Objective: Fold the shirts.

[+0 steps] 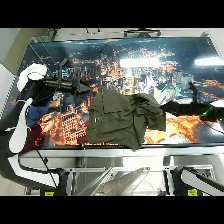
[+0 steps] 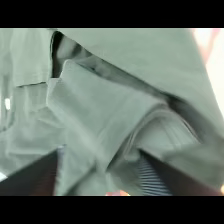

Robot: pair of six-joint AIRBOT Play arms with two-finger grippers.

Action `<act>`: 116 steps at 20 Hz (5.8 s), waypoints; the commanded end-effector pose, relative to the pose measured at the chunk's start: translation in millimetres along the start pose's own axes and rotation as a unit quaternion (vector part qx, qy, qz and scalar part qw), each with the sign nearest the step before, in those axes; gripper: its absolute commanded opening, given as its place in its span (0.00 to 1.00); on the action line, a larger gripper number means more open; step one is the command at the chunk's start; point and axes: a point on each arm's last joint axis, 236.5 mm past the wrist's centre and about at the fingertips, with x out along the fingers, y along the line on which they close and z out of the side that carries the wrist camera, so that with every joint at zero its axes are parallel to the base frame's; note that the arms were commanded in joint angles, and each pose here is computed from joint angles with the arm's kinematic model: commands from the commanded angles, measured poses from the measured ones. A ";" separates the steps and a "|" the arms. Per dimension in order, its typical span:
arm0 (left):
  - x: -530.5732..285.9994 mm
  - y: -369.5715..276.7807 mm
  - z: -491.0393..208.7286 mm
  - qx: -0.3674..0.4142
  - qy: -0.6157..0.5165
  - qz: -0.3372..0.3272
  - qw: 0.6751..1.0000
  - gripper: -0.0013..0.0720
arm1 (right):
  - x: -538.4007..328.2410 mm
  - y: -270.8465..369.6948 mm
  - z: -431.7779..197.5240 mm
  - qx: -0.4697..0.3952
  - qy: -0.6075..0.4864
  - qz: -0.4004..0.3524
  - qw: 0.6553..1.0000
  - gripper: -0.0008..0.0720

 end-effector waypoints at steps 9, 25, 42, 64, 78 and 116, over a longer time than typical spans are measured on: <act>36.5 61.2 -249.3 -0.226 0.072 0.082 0.968 0.47 | 27.9 -40.8 -31.2 0.004 0.079 -0.022 0.997 0.83; 5.7 87.6 -263.4 -0.160 -0.045 0.198 0.966 0.47 | 51.7 -35.3 19.1 -0.018 0.006 -0.024 1.000 0.23; 87.9 66.5 -220.4 -0.149 0.031 0.051 0.987 0.03 | 31.8 -53.6 13.6 0.004 0.013 -0.028 1.000 0.58; -127.4 -238.6 -64.1 0.181 -0.256 -0.320 0.894 0.04 | -168.5 246.3 97.6 -0.234 -0.222 0.314 0.893 0.04; -250.7 -382.5 -91.0 0.386 -0.424 -0.068 0.816 0.05 | -334.6 373.4 45.7 -0.452 -0.491 0.002 0.745 0.04; -66.6 97.7 -152.9 -0.234 -0.080 0.097 0.964 0.28 | -38.5 -158.6 -43.7 0.118 0.113 -0.099 0.982 0.52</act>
